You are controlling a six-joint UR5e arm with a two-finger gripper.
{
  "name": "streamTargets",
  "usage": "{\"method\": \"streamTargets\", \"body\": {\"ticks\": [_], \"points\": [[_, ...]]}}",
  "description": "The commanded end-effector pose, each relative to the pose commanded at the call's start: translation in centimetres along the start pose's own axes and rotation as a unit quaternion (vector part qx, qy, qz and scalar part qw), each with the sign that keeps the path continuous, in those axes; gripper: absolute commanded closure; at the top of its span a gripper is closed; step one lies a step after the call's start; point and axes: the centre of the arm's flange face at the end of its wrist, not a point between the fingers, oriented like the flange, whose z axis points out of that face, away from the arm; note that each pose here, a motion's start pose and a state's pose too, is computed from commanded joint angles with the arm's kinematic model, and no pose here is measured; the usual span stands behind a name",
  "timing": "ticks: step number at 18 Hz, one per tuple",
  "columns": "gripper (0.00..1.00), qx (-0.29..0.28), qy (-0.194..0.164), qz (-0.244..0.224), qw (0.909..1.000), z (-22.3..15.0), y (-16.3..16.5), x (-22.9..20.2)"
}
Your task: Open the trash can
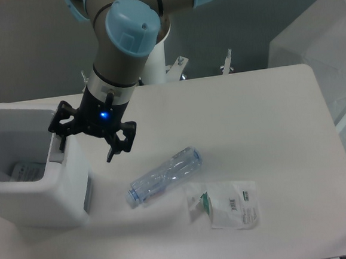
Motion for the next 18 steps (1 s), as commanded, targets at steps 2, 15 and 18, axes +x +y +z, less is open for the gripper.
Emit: {"method": "streamTargets", "body": {"ticks": [2,15,18], "points": [[0.0,0.009,-0.004,0.004,0.9999,-0.5,-0.2,0.1],[0.0,0.048,-0.134,-0.017,0.9897,-7.2,1.7,-13.9],[0.0,0.016,-0.168,0.028,0.9853,-8.4,3.8,-19.5]]}}
